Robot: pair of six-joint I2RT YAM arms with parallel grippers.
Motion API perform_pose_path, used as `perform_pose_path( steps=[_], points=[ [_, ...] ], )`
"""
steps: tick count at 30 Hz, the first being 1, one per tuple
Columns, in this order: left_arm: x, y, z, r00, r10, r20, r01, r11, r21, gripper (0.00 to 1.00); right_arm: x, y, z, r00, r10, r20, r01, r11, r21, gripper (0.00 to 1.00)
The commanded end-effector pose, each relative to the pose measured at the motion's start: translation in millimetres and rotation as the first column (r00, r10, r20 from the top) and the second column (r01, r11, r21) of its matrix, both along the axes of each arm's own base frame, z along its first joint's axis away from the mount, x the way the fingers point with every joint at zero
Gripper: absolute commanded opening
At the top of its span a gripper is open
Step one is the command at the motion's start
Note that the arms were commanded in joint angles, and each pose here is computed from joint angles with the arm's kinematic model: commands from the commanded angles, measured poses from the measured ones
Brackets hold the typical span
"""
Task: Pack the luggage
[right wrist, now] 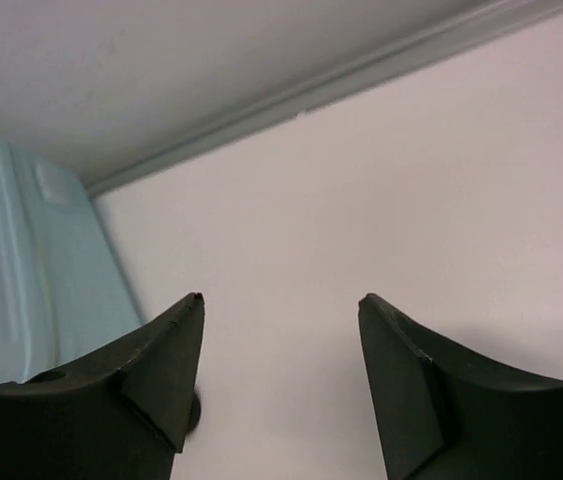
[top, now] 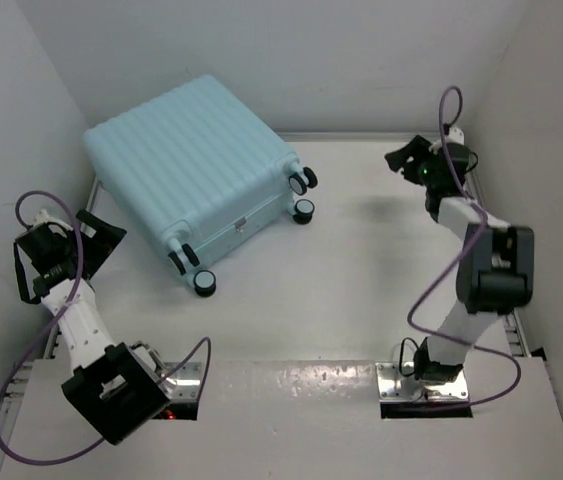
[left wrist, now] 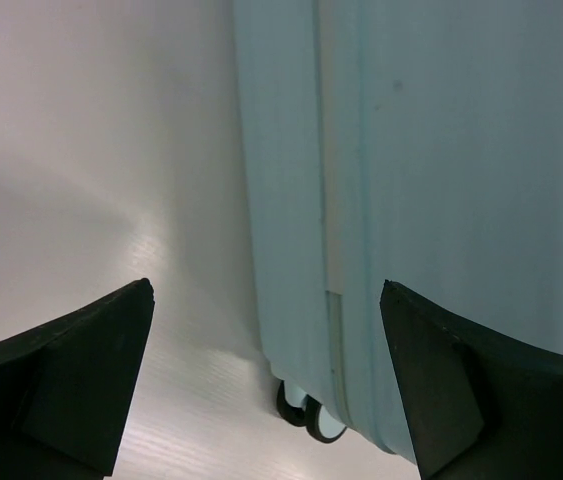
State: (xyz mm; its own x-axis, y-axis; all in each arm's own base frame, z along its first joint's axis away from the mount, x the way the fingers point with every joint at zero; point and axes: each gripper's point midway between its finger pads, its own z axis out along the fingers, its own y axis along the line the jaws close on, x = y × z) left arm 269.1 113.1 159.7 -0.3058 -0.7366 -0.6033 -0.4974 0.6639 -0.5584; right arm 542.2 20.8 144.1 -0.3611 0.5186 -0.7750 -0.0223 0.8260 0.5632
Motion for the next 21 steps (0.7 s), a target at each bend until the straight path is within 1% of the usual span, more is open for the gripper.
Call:
perform_pose_path(
  steps=[1,2,3,4,5,6,7,8,9,11,12,13,14,16,17,18,19,21],
  points=[
    [3,-6,21,0.995,-0.024,0.095,0.024,1.0,0.0,0.99,-87,56,-16,0.982,0.187,-0.036,-0.19,0.978,-0.085,0.62],
    [2,-10,18,0.995,-0.039,0.096,0.041,0.999,-0.014,0.99,-108,80,7,0.967,0.255,0.021,-0.252,0.963,-0.09,0.61],
    [-1,-13,16,0.995,-0.052,0.087,0.054,0.998,-0.026,0.99,-132,93,12,0.956,0.29,0.052,-0.284,0.954,-0.099,0.61],
    [-1,-17,15,0.993,-0.075,0.089,0.078,0.997,-0.031,0.99,-163,139,0,0.914,0.405,0.034,-0.4,0.911,-0.102,0.59],
    [-2,-25,19,0.989,-0.106,0.107,0.111,0.993,-0.047,0.99,-176,151,17,0.9,0.427,0.085,-0.415,0.901,-0.128,0.59],
    [-4,-27,16,0.99,-0.105,0.094,0.111,0.992,-0.062,0.99,-195,179,25,0.865,0.483,0.135,-0.461,0.872,-0.164,0.59],
    [-5,-27,19,0.989,-0.106,0.106,0.113,0.992,-0.061,0.99,-215,208,26,0.825,0.546,0.147,-0.52,0.835,-0.182,0.59],
    [-7,-32,19,0.988,-0.106,0.108,0.115,0.99,-0.078,0.99,-217,211,21,0.837,0.527,0.148,-0.489,0.841,-0.229,0.58],
    [-9,-33,17,0.989,-0.105,0.101,0.114,0.99,-0.088,0.99,-222,229,18,0.828,0.535,0.169,-0.485,0.834,-0.261,0.58],
    [-10,-37,20,0.988,-0.107,0.108,0.118,0.988,-0.099,0.99,-232,253,18,0.822,0.537,0.19,-0.486,0.835,-0.258,0.55],
    [-13,-41,21,0.988,-0.113,0.109,0.125,0.986,-0.107,0.99,-233,262,1,0.816,0.558,0.153,-0.506,0.817,-0.276,0.53],
    [-14,-42,21,0.987,-0.118,0.109,0.129,0.987,-0.098,0.99,-245,280,-3,0.787,0.6,0.145,-0.547,0.786,-0.287,0.48],
    [-16,-42,20,0.987,-0.126,0.102,0.135,0.986,-0.094,0.99,-235,288,-7,0.801,0.583,0.136,-0.528,0.795,-0.297,0.47],
    [-19,-44,20,0.988,-0.124,0.089,0.132,0.987,-0.091,0.99,-232,299,-11,0.798,0.588,0.13,-0.534,0.791,-0.298,0.46],
    [-20,-44,19,0.988,-0.13,0.082,0.137,0.987,-0.088,0.98,-224,317,-2,0.799,0.582,0.151,-0.523,0.796,-0.305,0.44],
    [-21,-44,23,0.987,-0.138,0.088,0.144,0.987,-0.069,0.98,-219,319,-16,0.808,0.577,0.116,-0.518,0.79,-0.327,0.44],
    [-22,-44,21,0.989,-0.13,0.077,0.135,0.988,-0.072,0.98,-217,325,-17,0.809,0.577,0.114,-0.514,0.788,-0.339,0.44],
    [-25,-43,22,0.989,-0.126,0.076,0.131,0.989,-0.064,0.98,-203,344,-6,0.806,0.573,0.148,-0.506,0.797,-0.329,0.43]
  ],
)
